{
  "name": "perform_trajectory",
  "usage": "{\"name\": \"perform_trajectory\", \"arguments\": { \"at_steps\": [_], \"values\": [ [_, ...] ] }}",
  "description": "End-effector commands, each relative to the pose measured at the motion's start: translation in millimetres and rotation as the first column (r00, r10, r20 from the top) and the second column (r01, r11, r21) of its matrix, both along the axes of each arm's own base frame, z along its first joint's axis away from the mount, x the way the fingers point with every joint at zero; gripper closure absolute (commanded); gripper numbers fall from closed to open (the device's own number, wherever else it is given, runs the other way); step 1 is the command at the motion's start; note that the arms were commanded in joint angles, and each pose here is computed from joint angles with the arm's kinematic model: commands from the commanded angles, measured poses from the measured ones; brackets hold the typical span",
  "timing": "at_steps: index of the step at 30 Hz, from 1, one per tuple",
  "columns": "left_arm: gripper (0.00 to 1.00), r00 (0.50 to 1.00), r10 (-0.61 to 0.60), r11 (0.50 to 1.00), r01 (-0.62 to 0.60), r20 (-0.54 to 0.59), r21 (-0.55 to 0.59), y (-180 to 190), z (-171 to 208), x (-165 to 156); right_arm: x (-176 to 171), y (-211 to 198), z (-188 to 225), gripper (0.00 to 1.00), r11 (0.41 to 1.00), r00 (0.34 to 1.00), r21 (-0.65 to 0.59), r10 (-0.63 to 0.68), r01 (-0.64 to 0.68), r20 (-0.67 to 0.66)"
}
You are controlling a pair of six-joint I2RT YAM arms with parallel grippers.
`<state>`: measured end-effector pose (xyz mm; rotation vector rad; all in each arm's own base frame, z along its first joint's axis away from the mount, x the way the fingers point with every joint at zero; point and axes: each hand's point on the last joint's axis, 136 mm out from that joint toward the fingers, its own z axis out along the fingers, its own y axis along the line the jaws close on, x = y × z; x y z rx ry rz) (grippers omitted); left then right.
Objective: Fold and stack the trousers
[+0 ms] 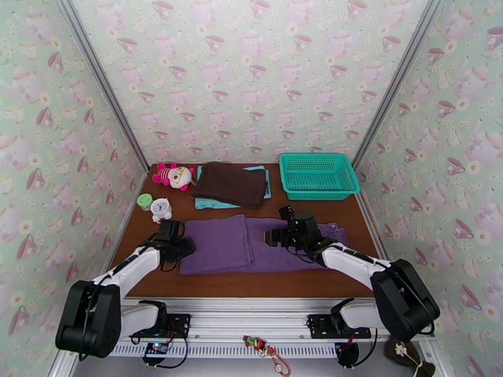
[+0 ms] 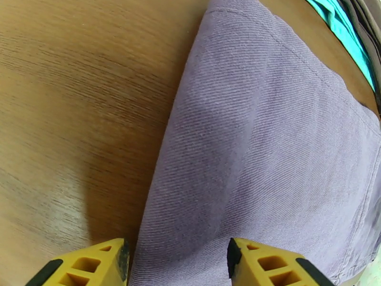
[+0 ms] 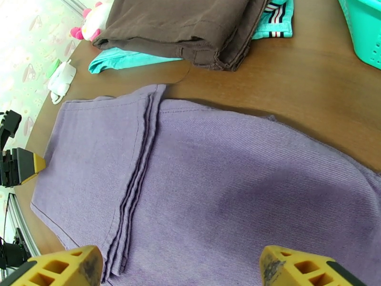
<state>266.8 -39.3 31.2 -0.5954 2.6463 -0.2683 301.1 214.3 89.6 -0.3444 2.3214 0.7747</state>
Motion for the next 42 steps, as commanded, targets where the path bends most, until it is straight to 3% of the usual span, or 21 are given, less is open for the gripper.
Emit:
{"name": "perform_trajectory", "arguments": {
  "at_steps": [1,4,10,11,14,18,31,36,38,42],
  "values": [
    [0.38,0.999,-0.035,0.999,0.035,0.021,-0.015,-4.7,5.3,7.9,4.7,9.0,10.2,0.09,0.999,0.999,0.029,0.027,-0.028,0.019],
    [0.37,0.999,-0.036,0.999,0.036,-0.003,0.002,-1.3,1.8,9.8,5.3,9.7,8.5,0.08,0.999,0.999,0.028,0.029,-0.029,0.015],
    [0.42,0.995,-0.095,0.993,0.094,-0.009,-0.075,-19.3,-4.9,24.9,4.2,12.1,12.2,0.08,0.998,0.999,0.043,0.041,-0.041,0.015],
    [0.46,0.995,-0.097,0.993,0.095,-0.021,-0.076,-19.6,-8.2,25.4,3.6,12.0,12.0,0.07,0.998,0.999,0.044,0.042,-0.042,0.014],
    [0.74,0.993,-0.105,0.991,0.100,-0.052,-0.090,-22.0,-15.1,22.4,3.7,11.2,11.6,0.07,0.998,0.999,0.039,0.041,-0.041,0.012],
    [1.00,0.996,-0.074,0.996,0.071,-0.058,-0.056,-14.1,-11.3,15.4,3.6,10.9,14.9,0.06,0.998,0.999,0.041,0.044,-0.045,0.015],
    [1.00,0.999,0.010,0.977,-0.017,0.031,0.212,36.3,94.3,20.1,0.5,-4.7,31.9,0.01,0.999,0.997,0.038,-0.010,0.007,0.075],
    [1.00,0.997,0.070,0.913,-0.073,0.022,0.401,76.2,141.7,21.8,2.8,-14.2,36.1,0.00,0.998,0.994,0.026,-0.060,0.058,0.092],
    [1.00,0.992,0.125,0.864,-0.123,0.029,0.488,98.9,161.0,18.8,3.6,-20.6,38.8,0.01,0.996,0.990,0.018,-0.089,0.088,0.107],
    [1.00,0.984,0.164,0.818,-0.173,0.067,0.548,122.5,187.5,19.3,3.2,-23.0,41.6,0.01,0.995,0.989,0.022,-0.094,0.093,0.112]
  ]
}}
